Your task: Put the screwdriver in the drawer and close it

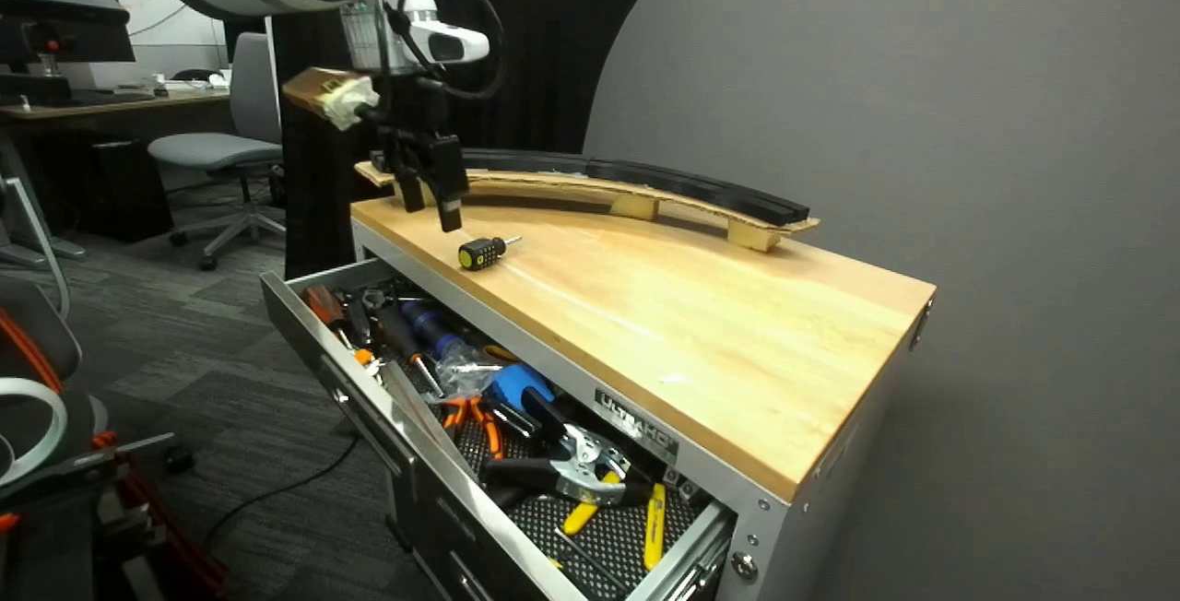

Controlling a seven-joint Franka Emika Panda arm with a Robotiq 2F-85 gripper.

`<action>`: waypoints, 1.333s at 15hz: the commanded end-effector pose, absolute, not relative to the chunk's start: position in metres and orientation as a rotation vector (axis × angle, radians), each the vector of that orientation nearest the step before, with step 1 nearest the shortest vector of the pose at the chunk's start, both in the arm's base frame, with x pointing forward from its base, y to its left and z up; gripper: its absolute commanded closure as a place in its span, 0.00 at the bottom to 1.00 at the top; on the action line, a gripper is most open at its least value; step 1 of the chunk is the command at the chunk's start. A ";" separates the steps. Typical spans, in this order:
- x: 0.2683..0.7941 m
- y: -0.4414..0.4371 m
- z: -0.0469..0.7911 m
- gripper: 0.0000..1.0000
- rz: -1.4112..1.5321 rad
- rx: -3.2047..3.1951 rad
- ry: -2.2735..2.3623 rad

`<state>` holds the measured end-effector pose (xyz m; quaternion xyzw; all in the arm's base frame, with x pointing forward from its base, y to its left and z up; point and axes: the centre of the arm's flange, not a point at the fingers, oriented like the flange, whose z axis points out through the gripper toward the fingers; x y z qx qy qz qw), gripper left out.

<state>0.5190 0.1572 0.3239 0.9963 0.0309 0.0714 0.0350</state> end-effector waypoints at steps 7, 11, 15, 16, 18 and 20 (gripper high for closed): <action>0.635 0.196 0.286 0.00 0.368 2.914 0.094; 0.635 0.180 0.302 0.00 0.360 2.893 0.056; 0.623 0.151 0.303 0.00 0.267 2.874 0.006; 0.621 0.145 0.301 0.00 0.250 2.868 -0.015; 0.618 0.128 0.300 0.00 0.219 2.858 -0.057; 0.615 0.123 0.293 0.00 0.193 2.848 -0.099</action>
